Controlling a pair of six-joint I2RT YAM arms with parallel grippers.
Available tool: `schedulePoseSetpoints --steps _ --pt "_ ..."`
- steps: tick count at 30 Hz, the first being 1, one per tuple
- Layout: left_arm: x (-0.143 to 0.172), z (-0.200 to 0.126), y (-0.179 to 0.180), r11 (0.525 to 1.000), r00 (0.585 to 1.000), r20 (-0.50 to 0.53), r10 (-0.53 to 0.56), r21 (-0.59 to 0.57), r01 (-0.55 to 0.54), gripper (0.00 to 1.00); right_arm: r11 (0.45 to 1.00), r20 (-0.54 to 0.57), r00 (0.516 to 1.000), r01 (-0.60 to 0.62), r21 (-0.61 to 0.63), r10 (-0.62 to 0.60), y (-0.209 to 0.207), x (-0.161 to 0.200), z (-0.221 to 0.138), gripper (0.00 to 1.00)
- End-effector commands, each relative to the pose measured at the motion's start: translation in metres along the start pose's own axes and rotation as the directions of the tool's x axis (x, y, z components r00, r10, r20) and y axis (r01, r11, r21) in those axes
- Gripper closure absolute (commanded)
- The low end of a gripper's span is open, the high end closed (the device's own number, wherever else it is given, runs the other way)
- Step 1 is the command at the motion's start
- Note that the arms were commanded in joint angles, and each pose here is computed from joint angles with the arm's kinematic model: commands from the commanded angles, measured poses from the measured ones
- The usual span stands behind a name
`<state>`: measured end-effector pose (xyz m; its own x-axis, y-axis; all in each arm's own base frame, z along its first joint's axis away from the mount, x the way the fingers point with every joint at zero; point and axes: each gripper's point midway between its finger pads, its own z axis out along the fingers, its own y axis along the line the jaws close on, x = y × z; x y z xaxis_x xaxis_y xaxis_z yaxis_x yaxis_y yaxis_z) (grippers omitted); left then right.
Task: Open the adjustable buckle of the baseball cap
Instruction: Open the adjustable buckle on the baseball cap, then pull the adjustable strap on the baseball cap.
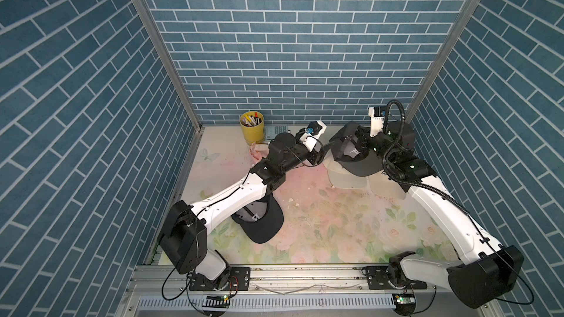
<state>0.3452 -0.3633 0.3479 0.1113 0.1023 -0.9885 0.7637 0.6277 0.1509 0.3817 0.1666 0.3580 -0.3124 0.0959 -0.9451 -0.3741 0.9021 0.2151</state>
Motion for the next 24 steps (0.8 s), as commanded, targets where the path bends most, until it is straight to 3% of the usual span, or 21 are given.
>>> schedulePoseSetpoints --steps 1,9,14,19,24 --pt "-0.009 -0.010 0.020 0.988 0.996 0.077 0.041 -0.151 -0.029 0.31 0.996 0.018 0.996 -0.082 -0.026 0.083 0.007 -0.018 -0.006 1.00" --pt "-0.023 -0.006 -0.015 0.959 0.972 0.140 0.190 -0.238 -0.153 0.31 0.965 -0.035 0.967 -0.254 -0.059 0.252 0.018 -0.027 -0.004 1.00" --pt "-0.021 0.018 -0.012 0.921 0.963 0.108 0.247 -0.337 -0.199 0.30 0.952 -0.050 0.955 -0.295 -0.075 0.292 0.023 -0.028 -0.004 1.00" --pt "-0.009 0.045 -0.016 0.922 0.963 0.104 0.250 -0.330 -0.203 0.30 0.947 -0.046 0.951 -0.310 -0.085 0.307 0.026 -0.036 -0.007 1.00" --pt "-0.002 0.042 -0.006 0.908 0.972 0.124 0.201 -0.396 -0.137 0.30 0.947 -0.036 0.950 -0.312 -0.079 0.310 0.026 -0.042 -0.012 1.00"
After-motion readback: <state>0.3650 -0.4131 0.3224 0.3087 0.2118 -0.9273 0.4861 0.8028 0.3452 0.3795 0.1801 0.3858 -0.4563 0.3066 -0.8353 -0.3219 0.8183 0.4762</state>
